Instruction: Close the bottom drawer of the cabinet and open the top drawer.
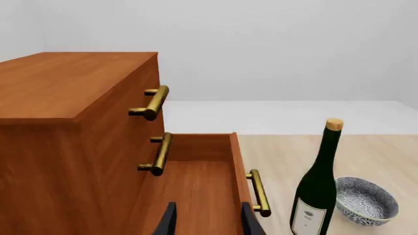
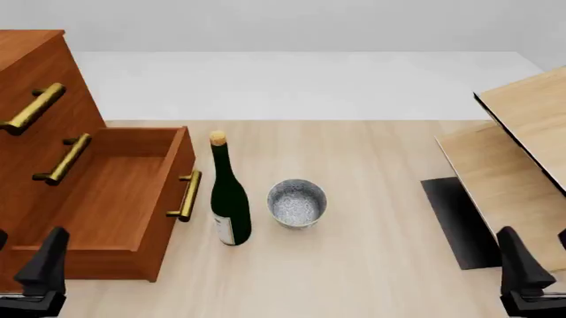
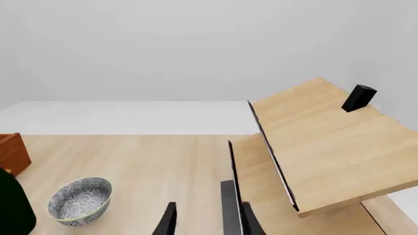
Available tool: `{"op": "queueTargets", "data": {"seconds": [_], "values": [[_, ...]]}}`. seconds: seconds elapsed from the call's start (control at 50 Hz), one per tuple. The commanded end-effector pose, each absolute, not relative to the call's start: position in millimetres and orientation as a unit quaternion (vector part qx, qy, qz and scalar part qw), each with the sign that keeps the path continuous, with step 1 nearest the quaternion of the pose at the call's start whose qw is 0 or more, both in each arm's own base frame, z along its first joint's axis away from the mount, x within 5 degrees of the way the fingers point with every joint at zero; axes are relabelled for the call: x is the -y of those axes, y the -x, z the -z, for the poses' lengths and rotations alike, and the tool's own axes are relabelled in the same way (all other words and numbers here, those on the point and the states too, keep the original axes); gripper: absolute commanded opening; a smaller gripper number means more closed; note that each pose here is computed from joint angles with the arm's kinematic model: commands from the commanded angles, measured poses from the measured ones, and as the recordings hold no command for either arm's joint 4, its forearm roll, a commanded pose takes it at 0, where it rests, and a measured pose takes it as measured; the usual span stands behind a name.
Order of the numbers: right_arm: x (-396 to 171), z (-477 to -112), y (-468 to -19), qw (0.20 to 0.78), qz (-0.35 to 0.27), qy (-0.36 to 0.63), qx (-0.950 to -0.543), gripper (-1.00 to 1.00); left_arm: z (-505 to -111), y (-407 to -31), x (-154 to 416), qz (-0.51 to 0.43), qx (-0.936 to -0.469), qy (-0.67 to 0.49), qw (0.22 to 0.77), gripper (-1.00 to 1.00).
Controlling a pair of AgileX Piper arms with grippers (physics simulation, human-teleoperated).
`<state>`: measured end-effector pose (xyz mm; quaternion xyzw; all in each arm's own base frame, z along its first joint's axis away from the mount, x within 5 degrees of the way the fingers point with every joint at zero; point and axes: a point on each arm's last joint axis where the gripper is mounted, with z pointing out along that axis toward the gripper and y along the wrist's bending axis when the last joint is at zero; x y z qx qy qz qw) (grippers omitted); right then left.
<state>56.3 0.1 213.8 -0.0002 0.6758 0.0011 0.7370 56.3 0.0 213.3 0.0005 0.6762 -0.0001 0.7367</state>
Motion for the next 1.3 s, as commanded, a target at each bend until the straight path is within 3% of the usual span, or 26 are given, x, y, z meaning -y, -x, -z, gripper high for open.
{"op": "queueTargets", "data": {"seconds": [0.02,0.5,0.82,1.3], "values": [[0,-214,-57,0.737,0.001,0.000,-0.676,1.00,-214,-57,0,0.001,-0.678,-0.003,0.735,1.00],[0,-214,-57,0.737,0.001,0.000,-0.676,1.00,-218,-62,2,-0.002,-0.678,-0.022,0.735,1.00],[0,-214,-57,0.737,-0.001,0.001,-0.675,1.00,-264,-81,9,0.039,-0.675,-0.042,0.735,1.00],[0,-214,-57,0.737,-0.003,-0.003,-0.676,1.00,-293,-116,36,0.196,-0.738,-0.003,0.645,1.00]]}}
